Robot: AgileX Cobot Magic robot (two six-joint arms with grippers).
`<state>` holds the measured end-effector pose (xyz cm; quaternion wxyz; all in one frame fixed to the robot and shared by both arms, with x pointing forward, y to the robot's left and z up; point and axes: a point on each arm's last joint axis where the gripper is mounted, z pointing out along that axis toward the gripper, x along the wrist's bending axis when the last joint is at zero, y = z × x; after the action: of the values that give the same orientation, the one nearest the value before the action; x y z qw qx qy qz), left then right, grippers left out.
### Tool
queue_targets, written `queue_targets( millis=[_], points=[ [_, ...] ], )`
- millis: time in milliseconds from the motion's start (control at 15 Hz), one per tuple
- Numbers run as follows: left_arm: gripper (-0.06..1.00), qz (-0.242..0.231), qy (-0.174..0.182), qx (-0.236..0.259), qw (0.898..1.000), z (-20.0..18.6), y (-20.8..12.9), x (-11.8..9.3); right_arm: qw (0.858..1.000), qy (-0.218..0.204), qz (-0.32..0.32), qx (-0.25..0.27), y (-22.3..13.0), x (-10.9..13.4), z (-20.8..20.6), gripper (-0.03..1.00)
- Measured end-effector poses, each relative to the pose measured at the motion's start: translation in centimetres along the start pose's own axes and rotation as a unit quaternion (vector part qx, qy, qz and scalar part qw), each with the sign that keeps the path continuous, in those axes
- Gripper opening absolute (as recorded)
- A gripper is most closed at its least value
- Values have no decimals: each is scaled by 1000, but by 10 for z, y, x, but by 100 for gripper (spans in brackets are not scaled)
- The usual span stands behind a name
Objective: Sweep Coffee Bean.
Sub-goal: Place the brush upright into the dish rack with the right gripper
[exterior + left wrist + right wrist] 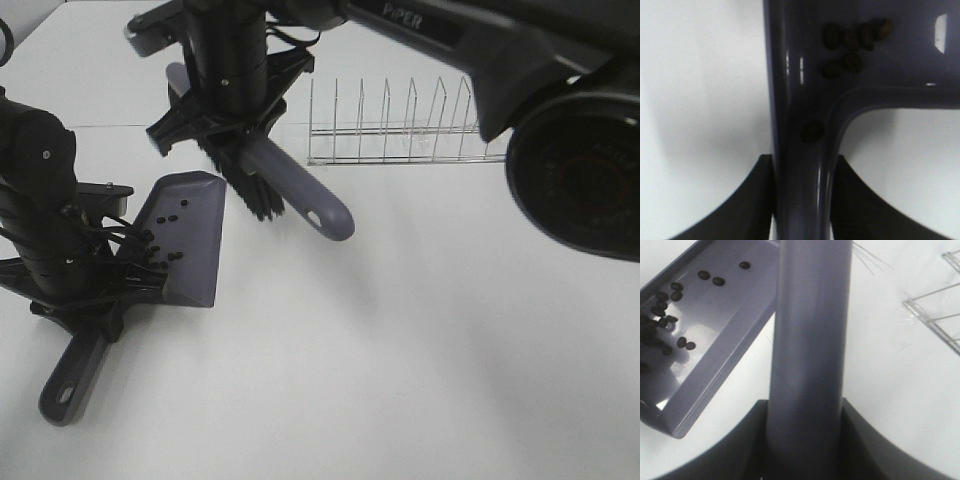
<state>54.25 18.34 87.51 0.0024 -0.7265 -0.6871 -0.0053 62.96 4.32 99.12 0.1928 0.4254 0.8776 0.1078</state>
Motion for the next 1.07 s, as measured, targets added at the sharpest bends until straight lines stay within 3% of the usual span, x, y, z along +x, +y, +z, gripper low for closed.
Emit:
queue_targets(
  millis=[400, 600, 1067],
  points=[
    [26, 0, 0, 0, 1000, 0, 0, 0, 994, -38, 87, -53, 1, -110, -60, 36],
    [26, 0, 0, 0, 1000, 0, 0, 0, 988, -60, 134, -48, -23, -164, -88, 36],
    [26, 0, 0, 0, 1000, 1, 0, 0, 965, -97, 237, 61, -124, -256, -93, 36]
  ],
)
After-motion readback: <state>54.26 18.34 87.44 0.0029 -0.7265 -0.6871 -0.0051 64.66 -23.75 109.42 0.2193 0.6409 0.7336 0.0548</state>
